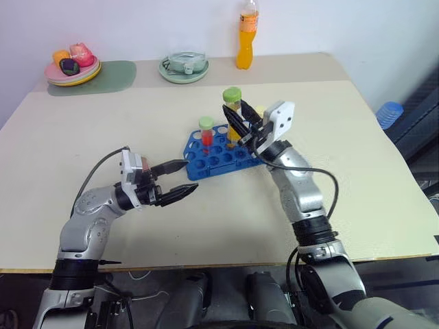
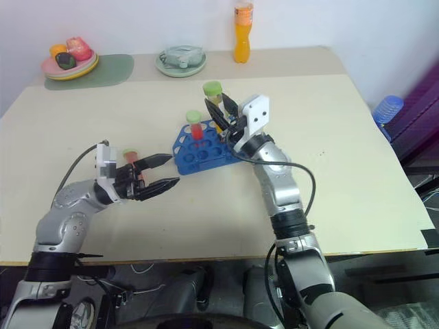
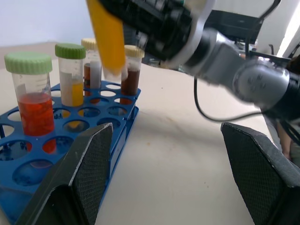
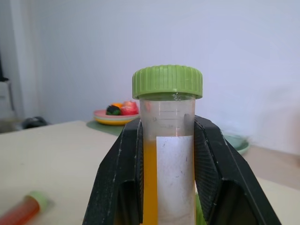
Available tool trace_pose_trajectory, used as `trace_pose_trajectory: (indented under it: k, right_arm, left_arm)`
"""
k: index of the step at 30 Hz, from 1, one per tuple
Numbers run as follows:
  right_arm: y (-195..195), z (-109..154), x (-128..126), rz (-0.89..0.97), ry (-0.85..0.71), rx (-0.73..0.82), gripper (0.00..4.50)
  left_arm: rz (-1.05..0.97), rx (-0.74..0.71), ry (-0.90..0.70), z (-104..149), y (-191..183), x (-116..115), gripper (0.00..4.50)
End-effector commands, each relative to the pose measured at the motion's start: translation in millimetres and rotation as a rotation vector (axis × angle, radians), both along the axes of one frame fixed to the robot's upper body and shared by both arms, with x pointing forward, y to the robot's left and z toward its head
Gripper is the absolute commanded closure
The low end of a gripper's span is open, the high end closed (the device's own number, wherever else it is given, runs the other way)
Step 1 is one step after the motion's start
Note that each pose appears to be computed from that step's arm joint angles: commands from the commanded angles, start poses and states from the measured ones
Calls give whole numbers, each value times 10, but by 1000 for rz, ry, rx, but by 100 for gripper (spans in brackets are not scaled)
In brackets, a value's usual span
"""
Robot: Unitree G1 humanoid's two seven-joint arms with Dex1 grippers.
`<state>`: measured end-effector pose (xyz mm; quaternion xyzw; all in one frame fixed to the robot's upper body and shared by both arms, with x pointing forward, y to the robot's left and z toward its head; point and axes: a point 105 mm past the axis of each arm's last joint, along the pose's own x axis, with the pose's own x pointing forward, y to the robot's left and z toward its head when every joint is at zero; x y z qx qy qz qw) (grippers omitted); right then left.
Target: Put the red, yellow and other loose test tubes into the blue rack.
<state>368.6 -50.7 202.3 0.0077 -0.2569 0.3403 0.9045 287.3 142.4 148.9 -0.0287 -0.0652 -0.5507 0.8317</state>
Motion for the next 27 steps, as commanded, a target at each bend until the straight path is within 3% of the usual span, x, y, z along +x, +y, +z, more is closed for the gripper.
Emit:
trace_pose_trajectory:
  k: [1, 13, 27]
  right_arm:
    - [-1, -3, -44, -24, -66, 22, 369]
    - [-100, -400, 112, -144, -21, 5, 369]
    - [-28, -519, 144, -154, 9, 47, 369]
  left_arm:
    - [18, -6, -43, 120, 54, -16, 72]
    - [45, -5, -43, 118, 119, 5, 72]
    - [89, -13, -29, -76, 336, -9, 72]
